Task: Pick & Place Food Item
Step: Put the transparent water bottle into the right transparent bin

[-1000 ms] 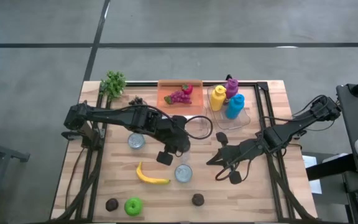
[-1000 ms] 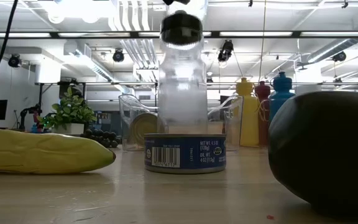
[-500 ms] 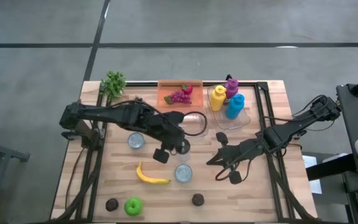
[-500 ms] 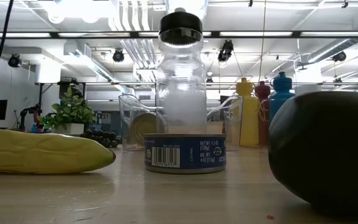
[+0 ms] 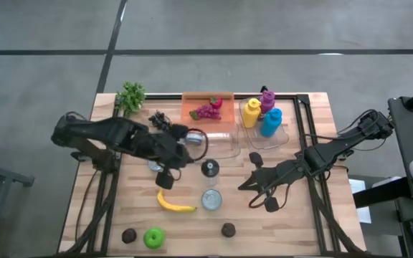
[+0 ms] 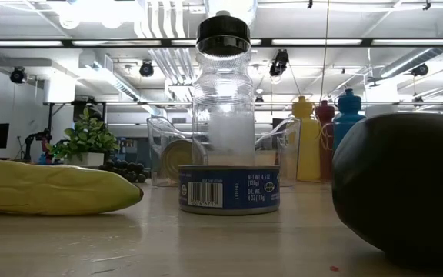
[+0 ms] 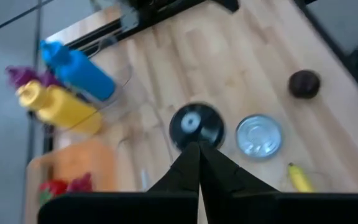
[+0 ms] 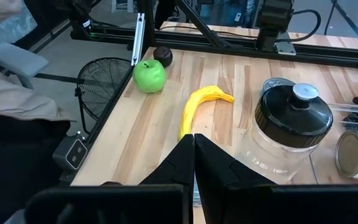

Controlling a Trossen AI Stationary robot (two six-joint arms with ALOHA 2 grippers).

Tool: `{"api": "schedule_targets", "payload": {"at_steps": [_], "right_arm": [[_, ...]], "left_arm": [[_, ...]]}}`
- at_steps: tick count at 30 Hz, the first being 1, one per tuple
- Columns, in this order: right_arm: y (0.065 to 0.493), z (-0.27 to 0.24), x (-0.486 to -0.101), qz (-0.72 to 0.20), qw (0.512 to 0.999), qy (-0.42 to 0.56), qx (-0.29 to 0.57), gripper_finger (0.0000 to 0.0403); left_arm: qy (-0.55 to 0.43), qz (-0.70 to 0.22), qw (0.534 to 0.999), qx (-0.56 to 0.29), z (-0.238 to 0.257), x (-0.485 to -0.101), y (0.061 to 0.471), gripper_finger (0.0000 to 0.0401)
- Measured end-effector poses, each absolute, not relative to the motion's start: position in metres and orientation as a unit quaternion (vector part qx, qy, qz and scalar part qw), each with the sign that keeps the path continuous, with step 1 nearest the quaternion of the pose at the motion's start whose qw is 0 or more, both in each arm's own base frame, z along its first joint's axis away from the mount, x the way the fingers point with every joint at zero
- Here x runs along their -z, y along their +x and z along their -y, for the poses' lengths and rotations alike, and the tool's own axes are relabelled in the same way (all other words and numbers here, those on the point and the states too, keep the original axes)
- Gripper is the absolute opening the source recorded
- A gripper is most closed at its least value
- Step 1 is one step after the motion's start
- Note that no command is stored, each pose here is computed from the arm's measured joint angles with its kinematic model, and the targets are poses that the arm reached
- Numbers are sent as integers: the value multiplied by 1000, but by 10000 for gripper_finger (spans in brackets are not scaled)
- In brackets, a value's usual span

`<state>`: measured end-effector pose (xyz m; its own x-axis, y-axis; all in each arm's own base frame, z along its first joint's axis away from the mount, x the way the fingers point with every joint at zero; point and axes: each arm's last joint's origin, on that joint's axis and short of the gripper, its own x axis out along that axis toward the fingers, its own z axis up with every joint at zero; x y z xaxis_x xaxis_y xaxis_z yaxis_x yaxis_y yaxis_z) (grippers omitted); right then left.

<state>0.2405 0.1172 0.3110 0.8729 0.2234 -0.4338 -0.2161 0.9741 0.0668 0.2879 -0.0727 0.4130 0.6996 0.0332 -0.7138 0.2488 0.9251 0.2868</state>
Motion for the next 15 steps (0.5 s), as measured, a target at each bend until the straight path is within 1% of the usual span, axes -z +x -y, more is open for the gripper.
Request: {"api": "schedule_targets", "payload": {"at_steps": [5, 15], "right_arm": [[241, -117, -311, -224, 968, 1, -115, 8], [241, -117, -312, -219, 969, -1, -112, 9]], "left_arm": [[189, -379, 906, 13, 79, -396, 266, 3], [151, -293, 944, 35, 88, -349, 229, 2]]}}
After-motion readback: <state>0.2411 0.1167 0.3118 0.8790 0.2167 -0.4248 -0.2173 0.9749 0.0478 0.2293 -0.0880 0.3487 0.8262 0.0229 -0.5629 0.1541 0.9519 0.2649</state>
